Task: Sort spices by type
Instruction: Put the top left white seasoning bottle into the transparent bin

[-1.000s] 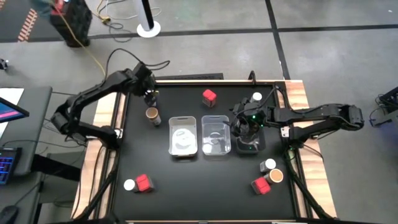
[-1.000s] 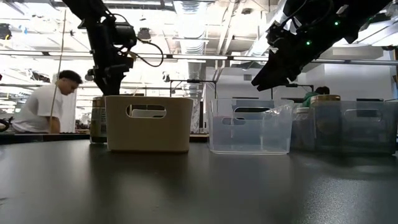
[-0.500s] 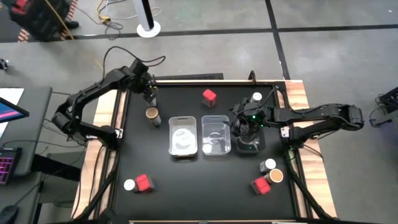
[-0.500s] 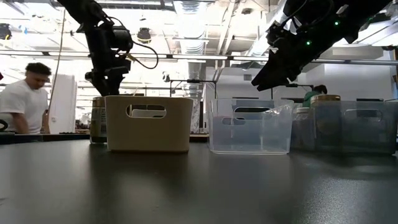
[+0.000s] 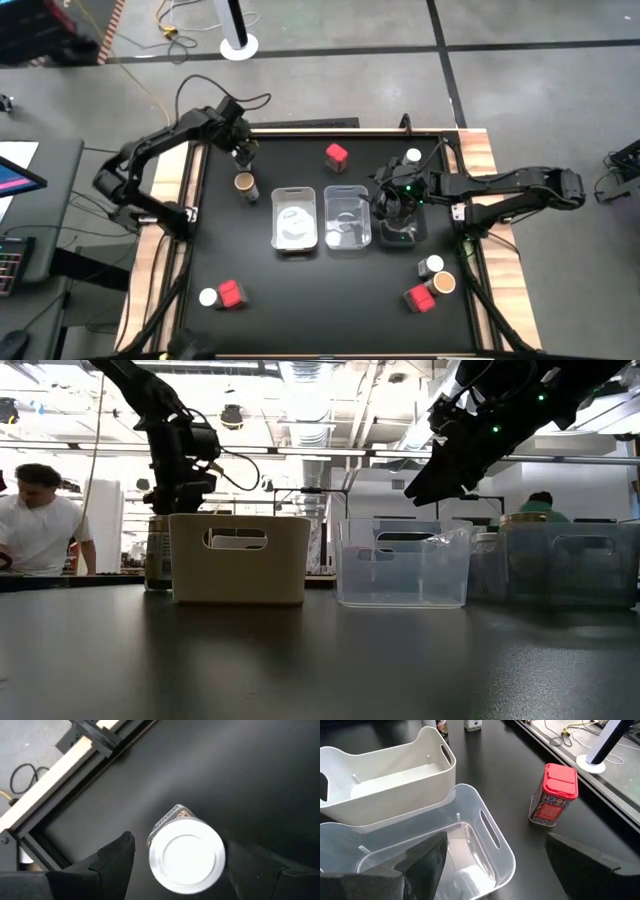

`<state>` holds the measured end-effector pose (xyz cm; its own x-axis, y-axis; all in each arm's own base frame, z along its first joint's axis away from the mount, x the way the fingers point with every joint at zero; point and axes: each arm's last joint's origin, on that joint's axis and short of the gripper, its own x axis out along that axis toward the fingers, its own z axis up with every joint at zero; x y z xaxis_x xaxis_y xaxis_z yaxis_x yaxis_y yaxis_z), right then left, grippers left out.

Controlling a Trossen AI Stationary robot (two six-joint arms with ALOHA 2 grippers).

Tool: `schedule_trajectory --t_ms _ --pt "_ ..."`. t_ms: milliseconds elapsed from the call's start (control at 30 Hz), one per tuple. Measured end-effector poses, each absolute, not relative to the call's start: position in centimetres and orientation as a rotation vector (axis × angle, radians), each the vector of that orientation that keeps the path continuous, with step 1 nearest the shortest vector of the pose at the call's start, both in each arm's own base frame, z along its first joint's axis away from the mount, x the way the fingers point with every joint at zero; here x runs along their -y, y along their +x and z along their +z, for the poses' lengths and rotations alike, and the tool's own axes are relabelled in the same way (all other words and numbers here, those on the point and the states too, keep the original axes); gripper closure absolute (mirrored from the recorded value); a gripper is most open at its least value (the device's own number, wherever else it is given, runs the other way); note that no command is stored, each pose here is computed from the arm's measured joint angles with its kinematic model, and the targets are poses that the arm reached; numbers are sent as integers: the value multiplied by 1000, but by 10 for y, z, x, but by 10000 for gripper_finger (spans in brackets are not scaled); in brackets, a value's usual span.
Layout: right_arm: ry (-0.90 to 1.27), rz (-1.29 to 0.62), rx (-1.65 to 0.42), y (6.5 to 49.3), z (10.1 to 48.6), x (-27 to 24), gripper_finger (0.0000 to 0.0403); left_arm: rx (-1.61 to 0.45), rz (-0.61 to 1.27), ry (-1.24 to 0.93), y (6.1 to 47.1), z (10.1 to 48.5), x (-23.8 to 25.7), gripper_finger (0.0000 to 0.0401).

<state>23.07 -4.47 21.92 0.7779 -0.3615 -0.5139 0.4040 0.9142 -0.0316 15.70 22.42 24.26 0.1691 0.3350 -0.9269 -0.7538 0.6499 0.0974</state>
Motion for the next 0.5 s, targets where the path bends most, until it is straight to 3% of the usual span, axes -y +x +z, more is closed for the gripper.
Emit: schedule_trajectory --t_ms 300,500 --pt "81 -414 -539 231 219 45 40 -1191 794 -439 159 236 -227 128" --pt "80 -414 -539 231 219 45 40 -1198 793 -441 158 236 -226 165"
